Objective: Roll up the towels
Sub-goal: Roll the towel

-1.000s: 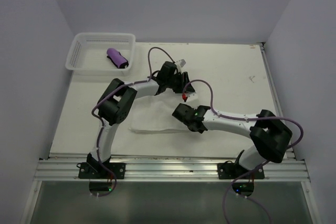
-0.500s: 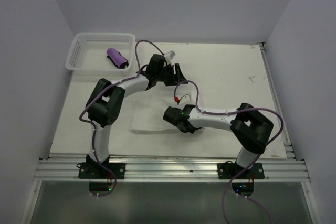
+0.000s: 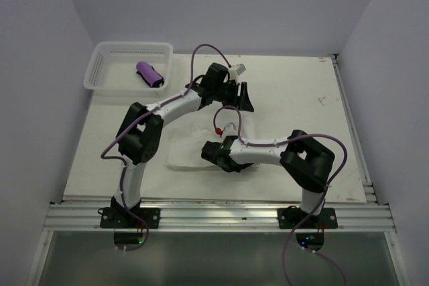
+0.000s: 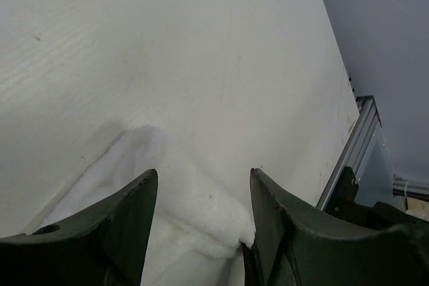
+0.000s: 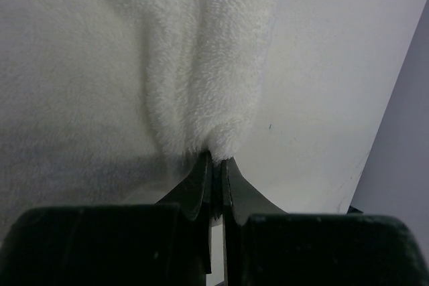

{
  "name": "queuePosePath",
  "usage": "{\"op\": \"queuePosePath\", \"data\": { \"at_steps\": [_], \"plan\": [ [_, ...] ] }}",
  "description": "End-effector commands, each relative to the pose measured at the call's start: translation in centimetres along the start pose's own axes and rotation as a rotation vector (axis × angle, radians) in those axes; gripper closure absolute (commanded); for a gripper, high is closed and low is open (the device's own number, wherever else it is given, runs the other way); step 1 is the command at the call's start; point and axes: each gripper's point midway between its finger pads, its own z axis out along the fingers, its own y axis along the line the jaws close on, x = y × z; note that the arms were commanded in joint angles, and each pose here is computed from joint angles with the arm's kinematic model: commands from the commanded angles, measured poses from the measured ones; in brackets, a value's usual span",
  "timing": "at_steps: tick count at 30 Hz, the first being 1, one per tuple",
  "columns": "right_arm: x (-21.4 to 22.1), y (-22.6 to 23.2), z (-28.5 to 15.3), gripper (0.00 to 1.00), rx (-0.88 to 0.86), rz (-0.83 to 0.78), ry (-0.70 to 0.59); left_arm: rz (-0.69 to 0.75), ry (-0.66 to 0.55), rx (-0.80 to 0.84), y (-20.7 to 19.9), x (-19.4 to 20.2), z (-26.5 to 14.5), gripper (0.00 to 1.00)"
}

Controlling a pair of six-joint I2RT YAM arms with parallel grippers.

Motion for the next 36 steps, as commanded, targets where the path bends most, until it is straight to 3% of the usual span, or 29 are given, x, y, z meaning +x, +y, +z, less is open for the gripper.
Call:
{"op": "queuePosePath", "data": {
  "at_steps": [1,8,13,25,36],
  "plan": [
    [-0.8,0.1,-0.4,1.0,0.017,0.029,-0.025,0.042,0.118,-0.04,0.4,3.1,1.6,0.39],
    [-0.8,0.2,-0.3,1.0,0.019,0.022,-0.025,0.079,0.184,-0.142,2.0,4.6,2.6,0.43],
    [-0.7,0.6,-0.1,1.0,0.015,0.018,-0.023,0.127,0.159,-0.214,2.3,3.6,2.3,0.43],
    [-0.8,0.9,-0.2,1.0,0.019,0.012,-0.019,0.128,0.22,-0.2,2.2,5.5,5.5,0.43],
    [-1.2,1.7,0.0,1.0,0.02,-0.031,-0.017,0.103,0.277,-0.301,5.3,7.9,6.8,0.47]
  ]
}}
